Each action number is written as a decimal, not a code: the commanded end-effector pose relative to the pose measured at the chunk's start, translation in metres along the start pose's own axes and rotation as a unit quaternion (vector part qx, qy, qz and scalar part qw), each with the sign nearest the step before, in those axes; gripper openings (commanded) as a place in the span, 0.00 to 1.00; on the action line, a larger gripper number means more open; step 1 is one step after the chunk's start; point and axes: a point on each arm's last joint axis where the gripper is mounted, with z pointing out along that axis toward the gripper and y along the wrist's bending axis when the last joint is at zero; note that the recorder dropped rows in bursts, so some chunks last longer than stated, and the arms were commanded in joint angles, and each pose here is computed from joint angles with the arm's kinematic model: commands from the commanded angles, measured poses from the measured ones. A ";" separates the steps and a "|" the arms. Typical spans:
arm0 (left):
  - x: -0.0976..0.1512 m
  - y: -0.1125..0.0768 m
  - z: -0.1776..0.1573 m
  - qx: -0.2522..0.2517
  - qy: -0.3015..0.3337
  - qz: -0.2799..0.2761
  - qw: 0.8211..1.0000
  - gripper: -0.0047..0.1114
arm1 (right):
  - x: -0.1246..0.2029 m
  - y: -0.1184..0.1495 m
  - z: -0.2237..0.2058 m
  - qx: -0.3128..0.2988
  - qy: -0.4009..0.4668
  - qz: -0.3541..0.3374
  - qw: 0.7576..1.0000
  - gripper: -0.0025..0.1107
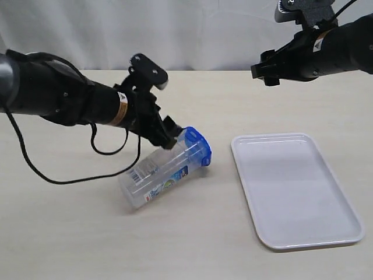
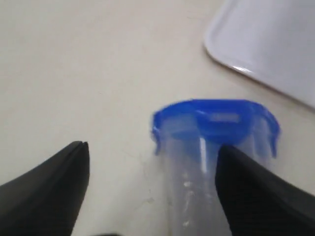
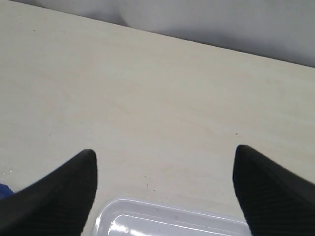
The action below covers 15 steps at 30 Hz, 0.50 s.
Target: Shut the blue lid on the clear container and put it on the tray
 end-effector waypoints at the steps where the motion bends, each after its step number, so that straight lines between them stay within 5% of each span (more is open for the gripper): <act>1: -0.032 -0.001 -0.027 0.004 -0.056 -0.044 0.997 0.57 | -0.003 -0.001 -0.001 -0.001 -0.013 0.000 1.000 0.65; 5: -0.042 -0.005 -0.033 0.033 -0.072 -0.072 0.994 0.57 | -0.002 -0.002 0.000 0.000 -0.007 0.000 1.000 0.65; 9: -0.034 0.027 -0.036 -0.148 -0.075 -0.176 0.970 0.56 | 0.001 -0.002 -0.001 0.002 0.007 0.000 1.000 0.65; 12: -0.029 0.049 -0.048 -0.282 -0.055 -0.167 0.943 0.56 | 0.001 -0.002 -0.001 0.002 0.009 0.000 1.000 0.65; 15: -0.026 0.070 -0.067 -0.392 0.074 -0.131 0.908 0.55 | 0.000 -0.002 -0.001 0.002 0.007 0.000 1.000 0.65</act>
